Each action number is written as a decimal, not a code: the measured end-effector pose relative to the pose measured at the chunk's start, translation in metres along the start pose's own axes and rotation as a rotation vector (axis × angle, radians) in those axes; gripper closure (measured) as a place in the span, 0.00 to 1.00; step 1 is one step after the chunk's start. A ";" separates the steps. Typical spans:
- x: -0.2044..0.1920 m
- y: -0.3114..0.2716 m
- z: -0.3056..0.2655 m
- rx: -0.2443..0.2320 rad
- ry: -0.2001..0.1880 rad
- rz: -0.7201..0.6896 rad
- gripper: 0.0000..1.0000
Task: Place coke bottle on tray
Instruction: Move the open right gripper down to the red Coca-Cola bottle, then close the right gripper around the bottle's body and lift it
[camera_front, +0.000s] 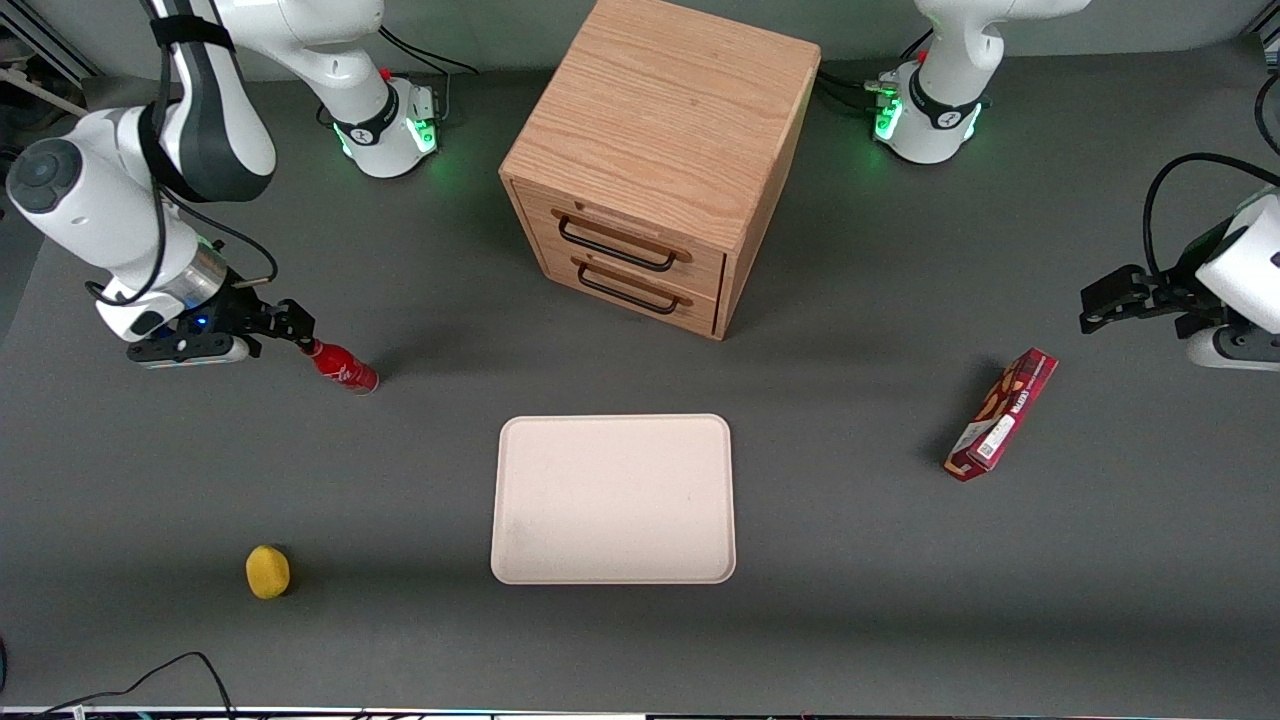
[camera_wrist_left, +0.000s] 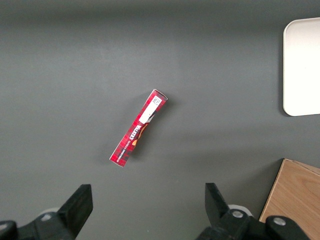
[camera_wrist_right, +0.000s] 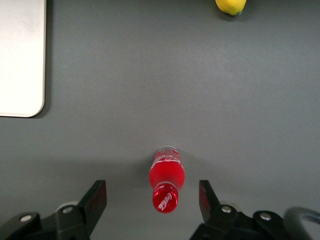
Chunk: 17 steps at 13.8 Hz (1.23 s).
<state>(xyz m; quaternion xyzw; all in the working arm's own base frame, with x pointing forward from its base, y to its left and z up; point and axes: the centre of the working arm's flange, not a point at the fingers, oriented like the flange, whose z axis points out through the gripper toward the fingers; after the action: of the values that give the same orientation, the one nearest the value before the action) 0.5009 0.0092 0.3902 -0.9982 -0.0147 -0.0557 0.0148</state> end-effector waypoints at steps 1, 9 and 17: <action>-0.005 0.000 0.008 -0.001 0.008 0.001 0.16; -0.022 0.001 0.033 -0.004 0.040 0.002 0.24; -0.032 0.002 0.046 -0.006 0.054 0.002 0.70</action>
<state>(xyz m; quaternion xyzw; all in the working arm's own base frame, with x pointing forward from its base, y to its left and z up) 0.4741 0.0077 0.3409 -0.9964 -0.0131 -0.0824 0.0121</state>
